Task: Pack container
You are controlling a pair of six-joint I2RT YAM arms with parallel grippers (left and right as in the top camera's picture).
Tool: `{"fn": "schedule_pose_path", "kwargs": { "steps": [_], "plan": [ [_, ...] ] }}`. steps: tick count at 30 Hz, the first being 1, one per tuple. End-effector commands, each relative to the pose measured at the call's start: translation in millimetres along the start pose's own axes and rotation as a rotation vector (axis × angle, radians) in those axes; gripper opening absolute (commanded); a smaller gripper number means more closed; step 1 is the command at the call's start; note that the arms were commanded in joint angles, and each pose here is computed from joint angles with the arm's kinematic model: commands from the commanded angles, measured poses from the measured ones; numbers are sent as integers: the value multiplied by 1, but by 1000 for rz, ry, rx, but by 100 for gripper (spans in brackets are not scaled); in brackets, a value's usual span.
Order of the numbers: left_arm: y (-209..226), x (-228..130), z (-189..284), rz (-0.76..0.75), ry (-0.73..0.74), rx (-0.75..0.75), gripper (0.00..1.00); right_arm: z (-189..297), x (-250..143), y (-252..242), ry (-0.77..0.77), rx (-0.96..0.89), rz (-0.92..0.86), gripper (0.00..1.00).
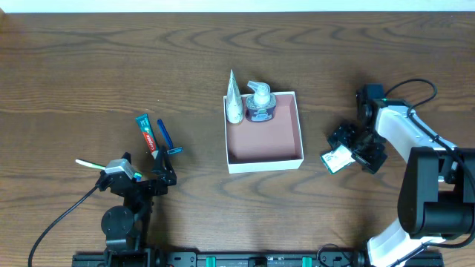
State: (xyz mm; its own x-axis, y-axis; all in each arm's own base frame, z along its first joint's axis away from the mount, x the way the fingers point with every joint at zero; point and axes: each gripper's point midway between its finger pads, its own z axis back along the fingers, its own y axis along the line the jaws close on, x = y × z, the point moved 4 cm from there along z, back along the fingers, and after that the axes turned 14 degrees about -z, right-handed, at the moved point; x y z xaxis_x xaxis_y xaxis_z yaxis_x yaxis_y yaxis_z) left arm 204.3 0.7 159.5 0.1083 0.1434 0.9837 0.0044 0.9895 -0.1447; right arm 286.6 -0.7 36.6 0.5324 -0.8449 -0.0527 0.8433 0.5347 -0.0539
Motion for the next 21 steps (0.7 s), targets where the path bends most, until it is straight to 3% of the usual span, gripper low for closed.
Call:
{"fn": "schedule_pose_path", "kwargs": {
  "steps": [1, 6, 15, 21],
  "plan": [
    [4, -14, -2, -6, 37, 12, 98, -2, -9, 7, 21, 21, -84, 99],
    [4, -14, -2, -6, 37, 12, 98, -3, -14, 26, -7, 87, -77, 98],
    [4, -14, -2, -6, 37, 12, 98, -2, -24, 46, -72, 125, -72, 82],
    [4, -14, -2, -6, 37, 12, 98, -2, -30, 48, -78, 120, -34, 77]
  ]
}}
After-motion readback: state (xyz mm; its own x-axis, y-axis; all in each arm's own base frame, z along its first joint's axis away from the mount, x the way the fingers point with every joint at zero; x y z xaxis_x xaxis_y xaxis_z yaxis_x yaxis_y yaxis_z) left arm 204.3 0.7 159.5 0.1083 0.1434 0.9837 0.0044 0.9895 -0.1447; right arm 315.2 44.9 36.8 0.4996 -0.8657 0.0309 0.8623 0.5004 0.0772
